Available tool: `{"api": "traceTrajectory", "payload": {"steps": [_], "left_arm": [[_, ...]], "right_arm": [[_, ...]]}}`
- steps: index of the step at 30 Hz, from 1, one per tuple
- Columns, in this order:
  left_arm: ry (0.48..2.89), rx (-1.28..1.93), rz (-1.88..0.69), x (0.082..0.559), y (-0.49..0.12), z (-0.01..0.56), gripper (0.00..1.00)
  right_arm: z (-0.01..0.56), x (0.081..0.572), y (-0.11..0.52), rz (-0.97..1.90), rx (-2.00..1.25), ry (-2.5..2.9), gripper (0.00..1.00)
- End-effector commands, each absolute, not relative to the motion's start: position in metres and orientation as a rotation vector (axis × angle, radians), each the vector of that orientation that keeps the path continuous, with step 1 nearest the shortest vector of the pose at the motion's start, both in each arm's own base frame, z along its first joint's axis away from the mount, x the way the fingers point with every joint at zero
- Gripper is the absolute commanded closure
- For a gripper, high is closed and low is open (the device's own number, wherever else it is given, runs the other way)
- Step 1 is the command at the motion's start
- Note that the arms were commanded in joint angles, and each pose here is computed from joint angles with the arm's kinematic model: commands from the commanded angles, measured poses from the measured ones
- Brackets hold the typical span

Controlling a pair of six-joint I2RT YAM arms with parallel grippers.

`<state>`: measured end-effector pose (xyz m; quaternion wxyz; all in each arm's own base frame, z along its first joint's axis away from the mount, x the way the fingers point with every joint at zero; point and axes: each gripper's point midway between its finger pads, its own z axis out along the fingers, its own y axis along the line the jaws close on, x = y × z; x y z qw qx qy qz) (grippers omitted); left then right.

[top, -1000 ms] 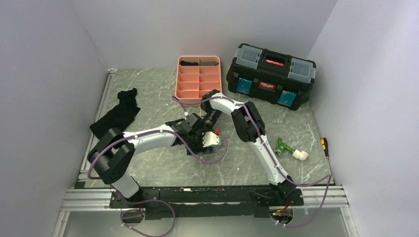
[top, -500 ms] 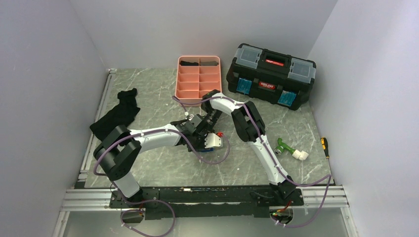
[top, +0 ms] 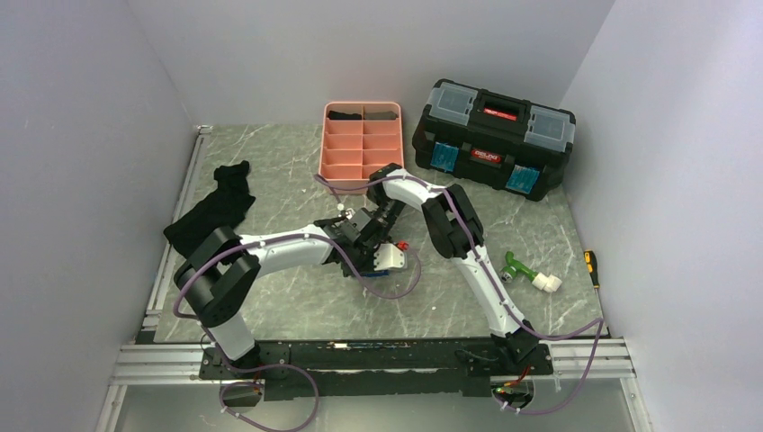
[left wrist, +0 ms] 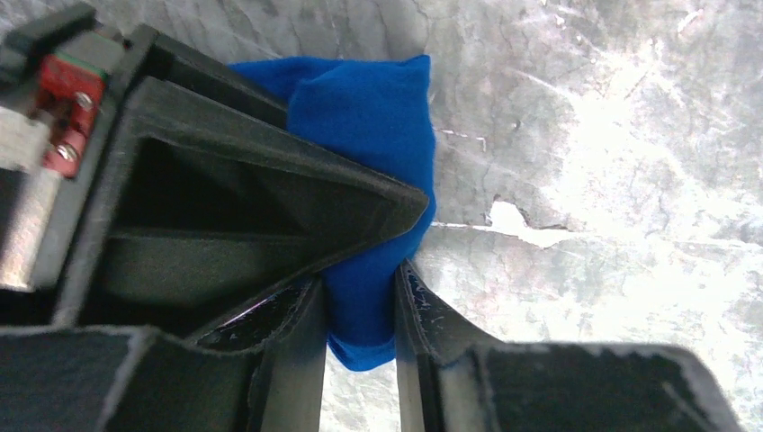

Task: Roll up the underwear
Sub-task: Roll the underwear to the center of the board.

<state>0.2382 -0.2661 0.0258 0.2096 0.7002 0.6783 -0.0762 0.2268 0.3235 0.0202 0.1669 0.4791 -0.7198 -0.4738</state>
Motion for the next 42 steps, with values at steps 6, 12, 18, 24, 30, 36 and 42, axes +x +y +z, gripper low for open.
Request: {"api": "traceTrajectory", "payload": {"steps": [6,12,18,24,30,36,42], "left_arm": [[1.954,2.072,-0.2,0.211,-0.239,-0.019,1.0],[1.982,2.086,-0.277,0.21,-0.239,-0.019,1.0],[2.05,2.051,-0.416,0.214,-0.236,-0.015,1.0],[2.13,2.041,-0.615,0.217,-0.236,-0.01,1.0],[2.183,2.012,-0.822,0.221,-0.235,-0.002,1.0],[2.245,1.934,-0.955,0.231,-0.233,0.003,1.0],[2.325,1.878,-1.087,0.238,-0.231,0.005,1.0]], "right_arm": [[0.023,0.247,0.308,-1.256,1.561,-2.132,0.52],[0.041,0.255,0.293,-1.269,1.551,-2.193,0.49],[0.052,0.258,0.273,-1.282,1.509,-2.251,0.48],[0.063,0.26,0.259,-1.303,1.487,-2.303,0.47],[0.073,0.264,0.245,-1.292,1.474,-2.385,0.47],[0.085,0.275,0.231,-1.305,1.442,-2.487,0.47],[0.101,0.278,0.227,-1.344,1.477,-2.545,0.47]]}}
